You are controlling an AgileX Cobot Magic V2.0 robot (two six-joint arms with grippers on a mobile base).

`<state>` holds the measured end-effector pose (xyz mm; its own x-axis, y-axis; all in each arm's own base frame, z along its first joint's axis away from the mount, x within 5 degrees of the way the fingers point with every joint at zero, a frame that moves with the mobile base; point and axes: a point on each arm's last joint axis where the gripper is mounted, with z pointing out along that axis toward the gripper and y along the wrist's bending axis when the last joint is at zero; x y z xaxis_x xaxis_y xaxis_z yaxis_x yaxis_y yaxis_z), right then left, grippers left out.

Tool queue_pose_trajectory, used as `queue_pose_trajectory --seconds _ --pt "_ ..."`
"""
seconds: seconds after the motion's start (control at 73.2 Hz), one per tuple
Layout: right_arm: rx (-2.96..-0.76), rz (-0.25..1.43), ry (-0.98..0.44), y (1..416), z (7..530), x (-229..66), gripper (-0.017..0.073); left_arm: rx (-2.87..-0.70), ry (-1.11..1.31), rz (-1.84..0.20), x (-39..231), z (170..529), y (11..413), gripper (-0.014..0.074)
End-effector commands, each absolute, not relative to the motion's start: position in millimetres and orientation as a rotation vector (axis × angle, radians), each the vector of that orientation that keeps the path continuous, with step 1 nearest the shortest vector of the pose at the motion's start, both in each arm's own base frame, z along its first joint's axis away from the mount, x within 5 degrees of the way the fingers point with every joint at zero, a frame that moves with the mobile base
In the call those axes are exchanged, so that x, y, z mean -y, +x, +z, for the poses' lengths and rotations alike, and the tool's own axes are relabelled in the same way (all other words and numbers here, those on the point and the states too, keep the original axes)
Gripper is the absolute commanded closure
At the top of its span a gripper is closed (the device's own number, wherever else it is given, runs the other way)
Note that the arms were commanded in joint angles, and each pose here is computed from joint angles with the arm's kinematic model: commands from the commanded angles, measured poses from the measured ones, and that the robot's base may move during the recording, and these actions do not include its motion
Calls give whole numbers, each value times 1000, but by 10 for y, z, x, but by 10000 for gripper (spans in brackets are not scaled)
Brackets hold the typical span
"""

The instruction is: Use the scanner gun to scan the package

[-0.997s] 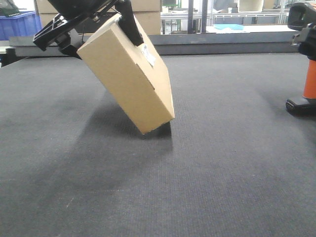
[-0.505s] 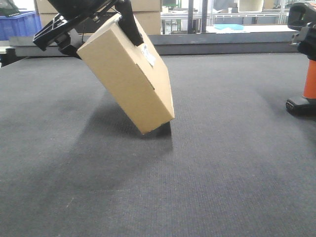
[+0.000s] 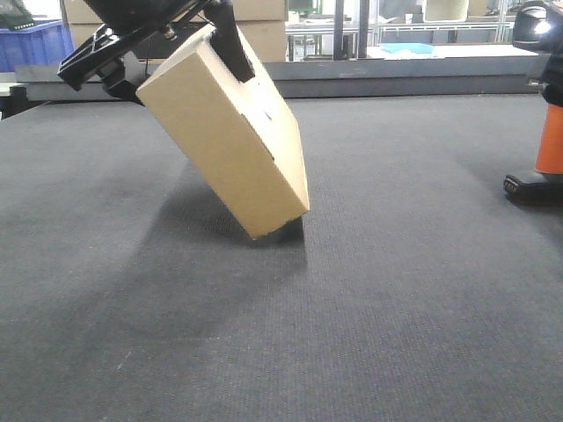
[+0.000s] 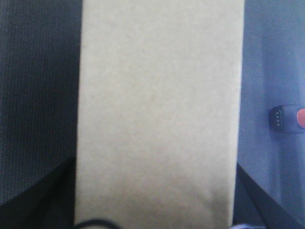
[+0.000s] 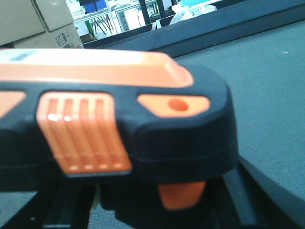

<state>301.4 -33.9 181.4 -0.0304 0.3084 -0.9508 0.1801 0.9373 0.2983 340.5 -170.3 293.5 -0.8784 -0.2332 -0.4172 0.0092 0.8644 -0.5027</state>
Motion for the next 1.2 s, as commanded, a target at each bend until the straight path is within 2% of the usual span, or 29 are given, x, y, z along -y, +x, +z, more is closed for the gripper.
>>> queue_pose_trajectory --seconds 0.0,0.109,0.287,0.601,0.942,1.106,1.188 --pt "-1554 104 346 3000 1934 329 727 -2543 -169 -715 1732 2971 3392 705" --pt "-1531 34 246 2955 2097 307 727 -2545 -168 -714 1732 2969 3390 705" --pt "-1541 -180 34 2865 2302 292 727 -2562 -202 -766 1756 2972 3371 705" --pt "-1559 -332 -116 2852 2313 292 727 -2595 -209 -782 1765 2961 3343 705" --pt "-1528 -300 -81 2844 2355 287 727 -2607 -206 -780 1764 2955 3333 705" --pt "-1462 -35 162 2838 2406 285 727 -2607 -206 -780 1764 2955 3333 705" --pt "-1434 41 229 2852 2396 287 727 -2607 -206 -780 1764 2955 3333 705"
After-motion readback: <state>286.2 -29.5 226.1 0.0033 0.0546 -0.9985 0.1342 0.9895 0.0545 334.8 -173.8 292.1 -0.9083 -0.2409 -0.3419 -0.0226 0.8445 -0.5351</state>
